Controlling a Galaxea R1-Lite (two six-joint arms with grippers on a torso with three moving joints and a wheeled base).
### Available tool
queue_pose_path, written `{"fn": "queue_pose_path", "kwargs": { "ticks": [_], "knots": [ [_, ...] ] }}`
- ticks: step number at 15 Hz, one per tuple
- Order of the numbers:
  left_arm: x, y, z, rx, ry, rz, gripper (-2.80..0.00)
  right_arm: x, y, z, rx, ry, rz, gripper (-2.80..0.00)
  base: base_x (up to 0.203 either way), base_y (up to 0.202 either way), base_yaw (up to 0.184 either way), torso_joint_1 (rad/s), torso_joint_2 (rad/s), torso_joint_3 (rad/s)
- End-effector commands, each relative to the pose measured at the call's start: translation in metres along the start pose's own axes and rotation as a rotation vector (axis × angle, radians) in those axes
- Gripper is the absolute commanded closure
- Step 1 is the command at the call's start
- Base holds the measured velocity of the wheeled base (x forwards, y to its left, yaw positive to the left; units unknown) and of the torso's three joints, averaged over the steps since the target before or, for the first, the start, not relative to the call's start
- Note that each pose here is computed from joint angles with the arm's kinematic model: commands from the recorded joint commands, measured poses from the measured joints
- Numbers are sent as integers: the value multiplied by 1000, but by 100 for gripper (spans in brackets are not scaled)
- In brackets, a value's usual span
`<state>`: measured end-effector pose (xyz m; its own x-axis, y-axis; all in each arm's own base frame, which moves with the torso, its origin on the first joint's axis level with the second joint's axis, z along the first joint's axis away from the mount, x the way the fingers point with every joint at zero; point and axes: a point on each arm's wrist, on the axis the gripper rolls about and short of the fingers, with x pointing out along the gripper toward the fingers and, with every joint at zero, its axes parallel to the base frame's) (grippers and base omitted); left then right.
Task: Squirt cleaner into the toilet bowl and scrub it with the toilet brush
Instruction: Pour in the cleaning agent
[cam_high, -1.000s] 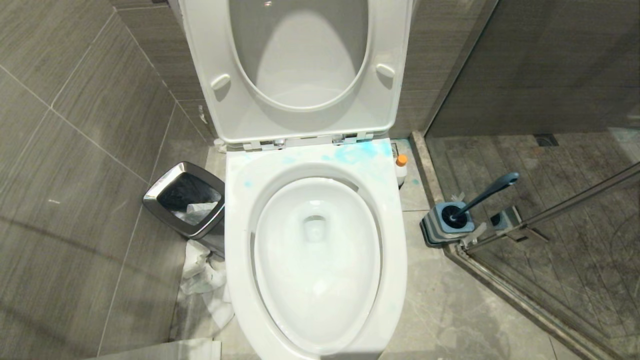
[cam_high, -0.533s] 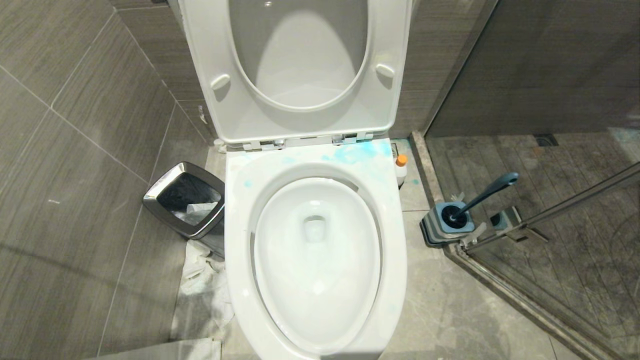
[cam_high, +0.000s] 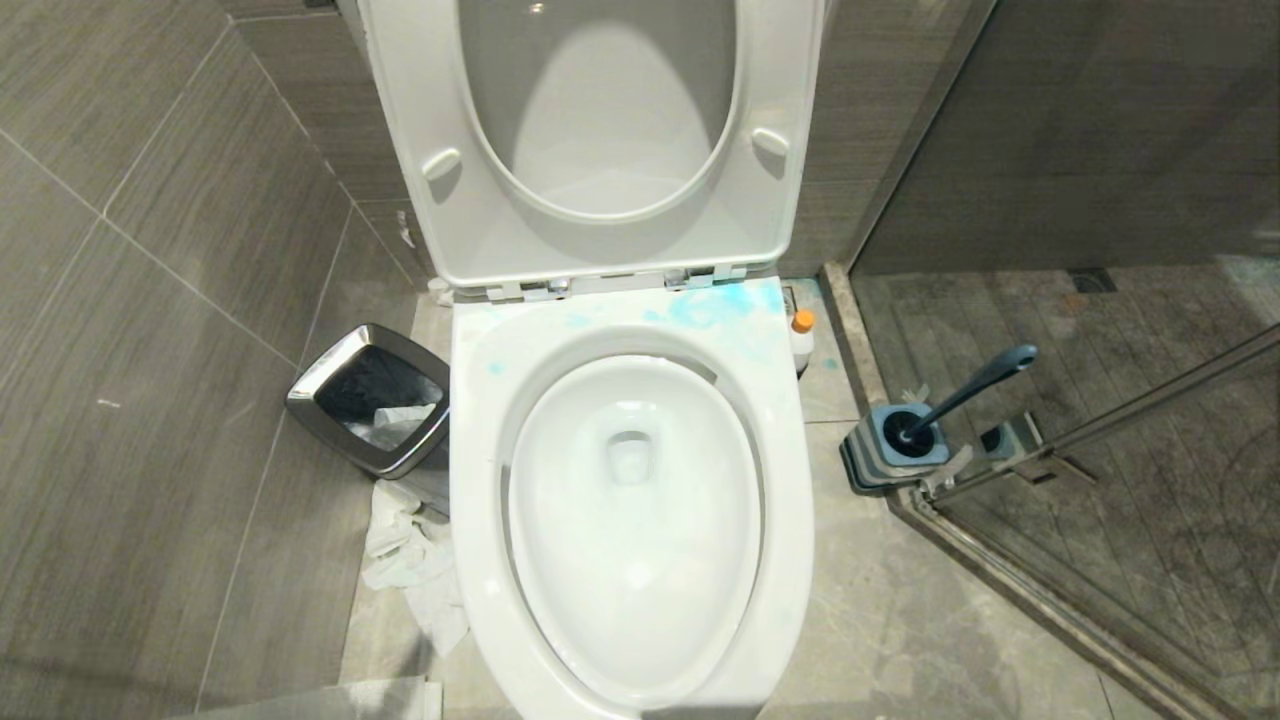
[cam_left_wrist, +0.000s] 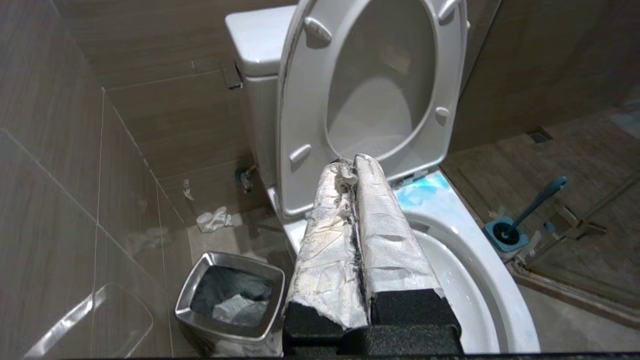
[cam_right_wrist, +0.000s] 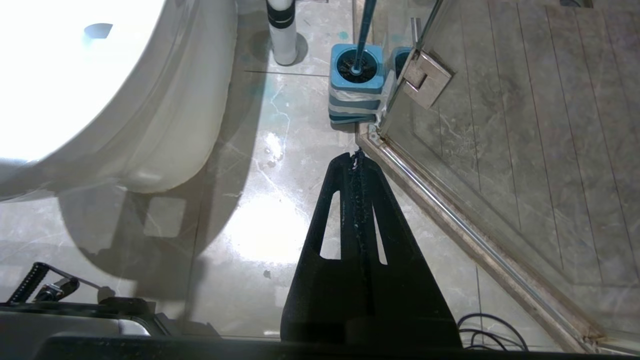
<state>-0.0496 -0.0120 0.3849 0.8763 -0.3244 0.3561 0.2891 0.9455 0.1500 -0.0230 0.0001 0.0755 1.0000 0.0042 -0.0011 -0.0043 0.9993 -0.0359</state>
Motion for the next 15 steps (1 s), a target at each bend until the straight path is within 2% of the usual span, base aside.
{"fn": "queue_pose_path", "kwargs": {
  "ticks": [1,4,6,7,8,10,12,15],
  "knots": [
    [-44,-18,-19,12,-38,-1,0,0,0,0,-1,1,2,0,0,0,0,0,0,0],
    [-72,-30,-50,9,-35,0,0,0,0,0,-1,2,1,0,0,0,0,0,0,0],
    [-79,-32,-69,-2,-16,-1,0,0,0,0,-1,1,1,0,0,0,0,0,0,0],
    [-79,-32,-71,-21,-12,-1,0,0,0,0,-1,0,2,0,0,0,0,0,0,0],
    [-79,-29,-75,-67,-4,-5,0,0,0,0,-1,0,1,0,0,0,0,0,0,0],
    [-81,-21,-78,-130,-3,35,0,0,0,0,-1,0,0,0,0,0,0,0,0,0],
    [-86,-22,-95,-125,22,57,0,0,0,0,-1,0,2,0,0,0,0,0,0,0],
    [-91,-26,-116,-58,54,71,0,0,0,0,-1,0,1,0,0,0,0,0,0,0]
  ]
}}
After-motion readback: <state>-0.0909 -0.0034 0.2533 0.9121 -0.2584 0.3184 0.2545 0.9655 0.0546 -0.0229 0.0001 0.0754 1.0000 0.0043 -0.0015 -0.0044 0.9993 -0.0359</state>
